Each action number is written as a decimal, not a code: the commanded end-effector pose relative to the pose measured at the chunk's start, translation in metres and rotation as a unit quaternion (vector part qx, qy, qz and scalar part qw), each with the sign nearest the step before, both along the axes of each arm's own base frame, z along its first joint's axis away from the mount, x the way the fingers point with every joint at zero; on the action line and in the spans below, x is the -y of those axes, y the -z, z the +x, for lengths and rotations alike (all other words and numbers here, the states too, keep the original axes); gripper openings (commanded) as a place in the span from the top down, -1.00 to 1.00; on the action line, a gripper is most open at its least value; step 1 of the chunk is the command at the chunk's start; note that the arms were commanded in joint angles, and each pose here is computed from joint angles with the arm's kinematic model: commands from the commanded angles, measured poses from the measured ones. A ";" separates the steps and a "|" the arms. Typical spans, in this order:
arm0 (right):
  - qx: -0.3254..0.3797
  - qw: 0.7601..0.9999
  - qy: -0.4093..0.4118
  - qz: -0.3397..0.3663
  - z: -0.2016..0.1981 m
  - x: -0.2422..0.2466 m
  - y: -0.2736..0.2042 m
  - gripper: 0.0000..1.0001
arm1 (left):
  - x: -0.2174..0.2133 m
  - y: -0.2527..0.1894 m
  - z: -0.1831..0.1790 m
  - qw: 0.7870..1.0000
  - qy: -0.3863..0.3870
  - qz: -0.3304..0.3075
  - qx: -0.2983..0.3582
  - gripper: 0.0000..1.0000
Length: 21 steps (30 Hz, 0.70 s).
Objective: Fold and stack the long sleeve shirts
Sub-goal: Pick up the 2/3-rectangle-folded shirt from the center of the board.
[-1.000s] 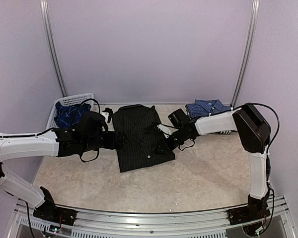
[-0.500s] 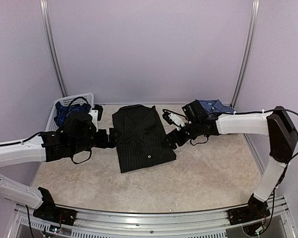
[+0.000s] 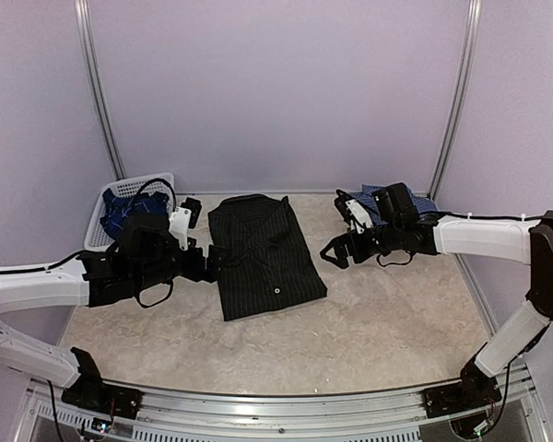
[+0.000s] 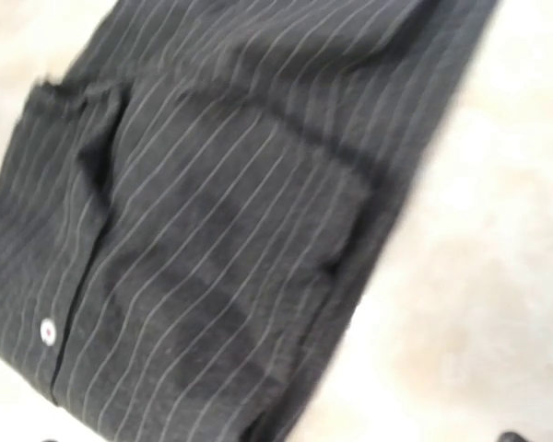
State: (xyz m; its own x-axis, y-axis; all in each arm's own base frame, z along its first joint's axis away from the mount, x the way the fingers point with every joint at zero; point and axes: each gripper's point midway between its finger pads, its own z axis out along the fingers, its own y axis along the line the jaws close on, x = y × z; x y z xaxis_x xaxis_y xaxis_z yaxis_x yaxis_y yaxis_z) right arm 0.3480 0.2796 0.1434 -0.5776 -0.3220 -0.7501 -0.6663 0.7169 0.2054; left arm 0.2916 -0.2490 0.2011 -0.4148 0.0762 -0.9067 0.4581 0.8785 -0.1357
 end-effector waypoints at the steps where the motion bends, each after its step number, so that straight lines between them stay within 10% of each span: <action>1: 0.005 0.997 0.028 0.066 0.005 0.016 -0.024 -0.99 | 0.017 0.004 0.000 0.999 0.044 0.012 0.019 -0.98; 15: 0.004 0.995 -0.001 0.104 0.001 0.018 -0.041 -0.99 | 0.054 0.040 -0.007 0.987 0.131 0.095 0.004 -0.98; 21: -0.012 0.994 0.003 0.104 0.000 0.018 -0.020 -0.99 | 0.071 0.074 -0.012 0.961 0.163 0.224 -0.011 -0.96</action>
